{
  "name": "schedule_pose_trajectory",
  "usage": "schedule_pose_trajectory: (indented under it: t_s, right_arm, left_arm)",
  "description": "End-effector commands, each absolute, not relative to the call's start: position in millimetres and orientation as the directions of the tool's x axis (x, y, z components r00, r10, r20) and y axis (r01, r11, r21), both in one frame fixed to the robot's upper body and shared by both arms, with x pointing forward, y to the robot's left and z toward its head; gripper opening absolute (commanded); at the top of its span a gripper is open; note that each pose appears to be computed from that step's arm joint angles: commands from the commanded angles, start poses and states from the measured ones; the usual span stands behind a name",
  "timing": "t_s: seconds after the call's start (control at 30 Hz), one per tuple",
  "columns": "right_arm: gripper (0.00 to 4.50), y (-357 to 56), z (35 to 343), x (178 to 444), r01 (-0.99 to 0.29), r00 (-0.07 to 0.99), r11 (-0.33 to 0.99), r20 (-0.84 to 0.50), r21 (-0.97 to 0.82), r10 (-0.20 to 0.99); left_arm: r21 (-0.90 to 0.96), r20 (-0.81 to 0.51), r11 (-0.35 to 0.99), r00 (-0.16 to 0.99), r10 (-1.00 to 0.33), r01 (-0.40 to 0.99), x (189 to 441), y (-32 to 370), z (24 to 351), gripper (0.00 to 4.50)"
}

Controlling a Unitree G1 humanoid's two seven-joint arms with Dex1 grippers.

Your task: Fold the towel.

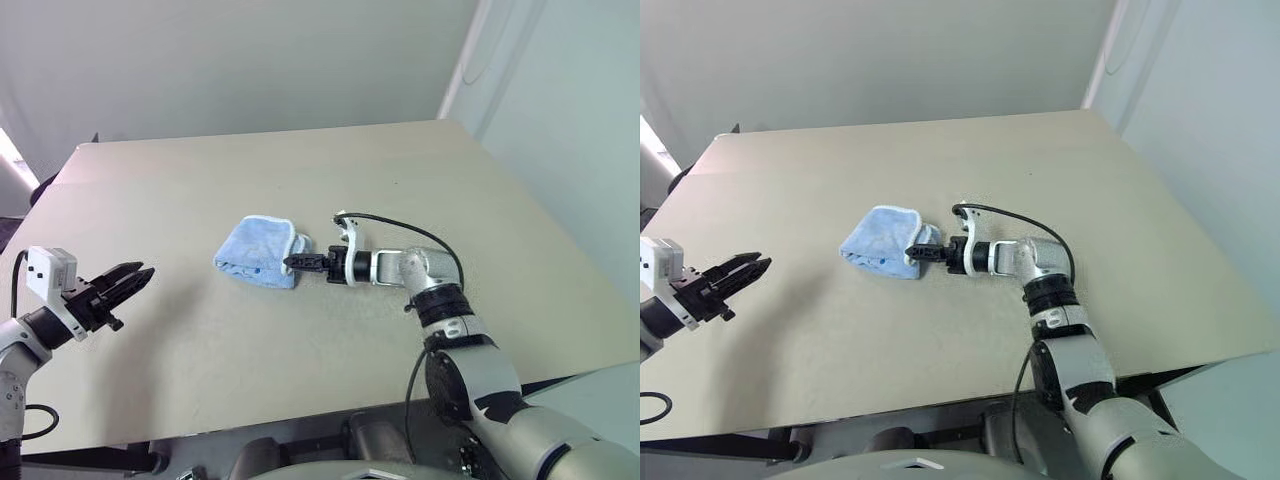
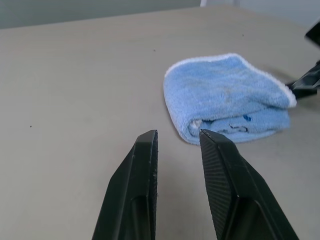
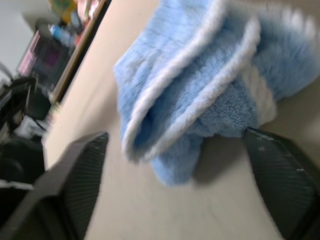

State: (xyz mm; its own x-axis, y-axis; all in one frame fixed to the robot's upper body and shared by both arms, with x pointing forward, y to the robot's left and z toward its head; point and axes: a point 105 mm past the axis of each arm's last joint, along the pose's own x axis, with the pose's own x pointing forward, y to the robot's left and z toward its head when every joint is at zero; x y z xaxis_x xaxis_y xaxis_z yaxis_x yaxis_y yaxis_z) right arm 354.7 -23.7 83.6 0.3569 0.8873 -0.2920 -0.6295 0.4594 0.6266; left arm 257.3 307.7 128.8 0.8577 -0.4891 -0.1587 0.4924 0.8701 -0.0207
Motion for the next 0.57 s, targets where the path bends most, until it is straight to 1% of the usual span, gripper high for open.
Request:
schedule_pose_trajectory:
  t_s: [0.03, 0.1, 0.13, 0.17, 0.2, 0.23, 0.3, 0.37, 0.47, 0.57]
  right_arm:
    - [4.35, -35.3, 126.8, 340.0, -0.826, 0.311, 0.348, -0.156, 0.444, 0.937]
    - [4.35, -47.0, 144.0, 327.0, -0.891, 0.289, 0.297, -0.077, 0.342, 0.954]
    - [4.35, -53.3, 149.1, 323.9, -0.911, 0.299, 0.299, -0.046, 0.284, 0.953]
    - [4.35, -62.0, 152.0, 324.7, -0.922, 0.341, 0.337, -0.012, 0.19, 0.94]
    - [4.35, -67.7, 148.8, 322.2, -0.931, 0.349, 0.349, -0.022, 0.106, 0.937]
    - [4.35, -72.3, 140.5, 316.0, -0.945, 0.317, 0.32, -0.058, 0.061, 0.947]
    - [4.35, -82.1, 121.2, 308.1, -0.959, 0.272, 0.281, -0.144, 0.045, 0.951]
    - [4.35, -90.5, 111.0, 303.4, -0.961, 0.237, 0.257, -0.172, 0.102, 0.956]
    - [4.35, -104.6, 100.3, 302.7, -0.962, 0.23, 0.254, -0.196, 0.105, 0.953]
    - [4.35, -111.1, 93.4, 308.0, -0.961, 0.237, 0.262, -0.223, 0.091, 0.946]
  left_arm:
    - [0.011, -0.158, 0.861, 0.852, -0.5, 0.508, 255.2, 307.5, 133.5, 1.43]
    - [0.012, -0.173, 0.859, 0.847, -0.502, 0.512, 252.5, 306.6, 128.9, 1.43]
    - [0.013, -0.179, 0.859, 0.847, -0.501, 0.511, 251.5, 306.5, 126.6, 1.43]
    - [0.007, -0.186, 0.859, 0.845, -0.502, 0.512, 250.1, 305.4, 123.7, 1.43]
    - [-0.002, -0.196, 0.857, 0.84, -0.506, 0.515, 248.3, 304.6, 119.9, 1.43]
    - [-0.011, -0.207, 0.852, 0.833, -0.514, 0.523, 245.8, 301.9, 115.9, 1.43]
    - [-0.037, -0.246, 0.845, 0.814, -0.525, 0.534, 238.1, 296.5, 103.2, 1.43]
    - [-0.054, -0.274, 0.836, 0.797, -0.539, 0.547, 229.5, 291.2, 94.3, 1.43]
    - [-0.066, -0.303, 0.818, 0.77, -0.562, 0.571, 212.1, 282.6, 85.2, 1.43]
    - [-0.04, -0.359, 0.799, 0.737, -0.573, 0.6, 201.4, 277.0, 75.9, 1.43]
